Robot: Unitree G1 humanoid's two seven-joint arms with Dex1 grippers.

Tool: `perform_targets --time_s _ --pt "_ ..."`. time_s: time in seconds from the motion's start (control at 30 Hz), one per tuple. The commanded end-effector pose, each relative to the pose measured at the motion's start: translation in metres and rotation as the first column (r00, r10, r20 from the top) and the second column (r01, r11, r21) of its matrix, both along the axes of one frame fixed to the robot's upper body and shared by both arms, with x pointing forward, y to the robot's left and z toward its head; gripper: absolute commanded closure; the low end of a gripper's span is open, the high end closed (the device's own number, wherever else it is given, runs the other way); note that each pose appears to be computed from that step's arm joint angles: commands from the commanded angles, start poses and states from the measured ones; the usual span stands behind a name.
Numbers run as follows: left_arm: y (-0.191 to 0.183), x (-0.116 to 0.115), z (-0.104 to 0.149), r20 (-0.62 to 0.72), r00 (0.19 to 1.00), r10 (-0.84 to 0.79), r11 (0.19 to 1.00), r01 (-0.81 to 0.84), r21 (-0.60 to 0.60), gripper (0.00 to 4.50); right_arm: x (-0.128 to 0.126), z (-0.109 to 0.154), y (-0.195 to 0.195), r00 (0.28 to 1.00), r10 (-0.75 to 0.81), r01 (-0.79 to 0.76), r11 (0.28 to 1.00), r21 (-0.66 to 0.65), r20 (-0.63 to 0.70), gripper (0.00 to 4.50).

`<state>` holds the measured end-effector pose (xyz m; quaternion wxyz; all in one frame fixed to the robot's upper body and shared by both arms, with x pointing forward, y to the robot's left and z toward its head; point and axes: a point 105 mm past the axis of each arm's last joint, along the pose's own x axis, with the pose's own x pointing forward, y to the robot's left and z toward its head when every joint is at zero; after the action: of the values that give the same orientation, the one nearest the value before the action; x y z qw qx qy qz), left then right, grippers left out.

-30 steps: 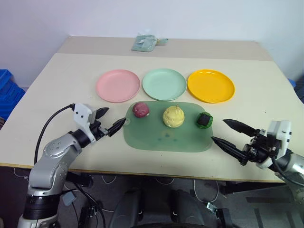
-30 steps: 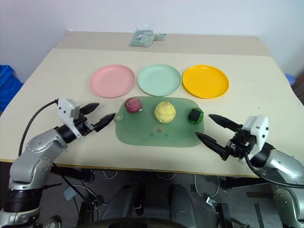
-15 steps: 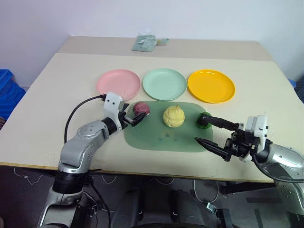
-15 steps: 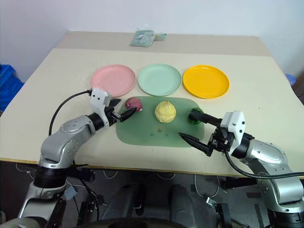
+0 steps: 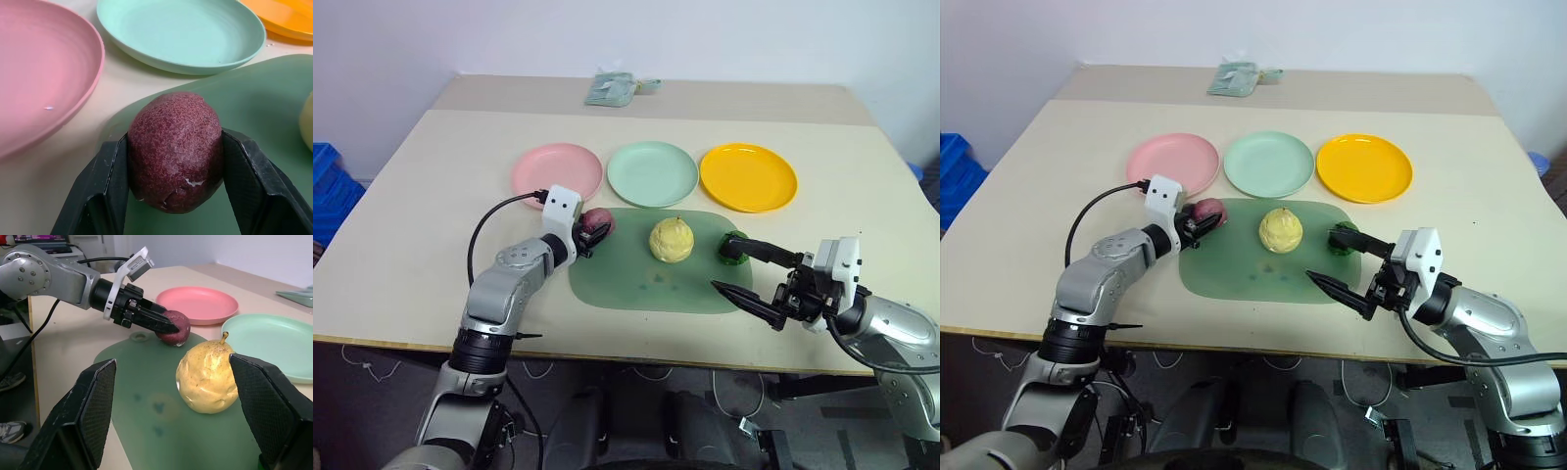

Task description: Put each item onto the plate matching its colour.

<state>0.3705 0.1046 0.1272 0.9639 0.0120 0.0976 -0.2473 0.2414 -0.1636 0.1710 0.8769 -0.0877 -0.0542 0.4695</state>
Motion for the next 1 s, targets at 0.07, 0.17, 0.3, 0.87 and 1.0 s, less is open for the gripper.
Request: perform_targets --time_s 0.07,0.17,0.3,0.87,1.0 --pt "0.043 0.028 0.043 0.098 0.953 0.286 0.949 -0.268 -0.164 2.42 0.002 0.008 0.003 0.999 0.004 -0.004 1.0 0.007 0.045 0.71" --pt "0.064 0.044 0.051 0.074 0.912 0.404 0.897 -0.379 -0.227 2.42 0.005 0.007 0.002 0.999 0.002 -0.003 1.0 0.01 0.047 0.71" --pt "0.064 0.063 0.054 0.048 0.903 0.427 0.873 -0.397 -0.284 2.42 0.009 0.005 0.002 0.999 0.003 -0.004 1.0 0.013 0.05 0.71" --pt "0.033 0.01 0.068 0.255 0.961 0.11 0.952 -0.029 -0.303 0.05 0.037 0.01 0.032 0.998 -0.008 0.005 0.999 0.042 0.059 0.71" --pt "0.027 -0.056 0.062 0.396 0.885 -0.246 0.956 0.289 -0.053 0.05 0.05 -0.003 0.048 1.0 0.003 -0.003 1.0 0.018 0.008 0.71"
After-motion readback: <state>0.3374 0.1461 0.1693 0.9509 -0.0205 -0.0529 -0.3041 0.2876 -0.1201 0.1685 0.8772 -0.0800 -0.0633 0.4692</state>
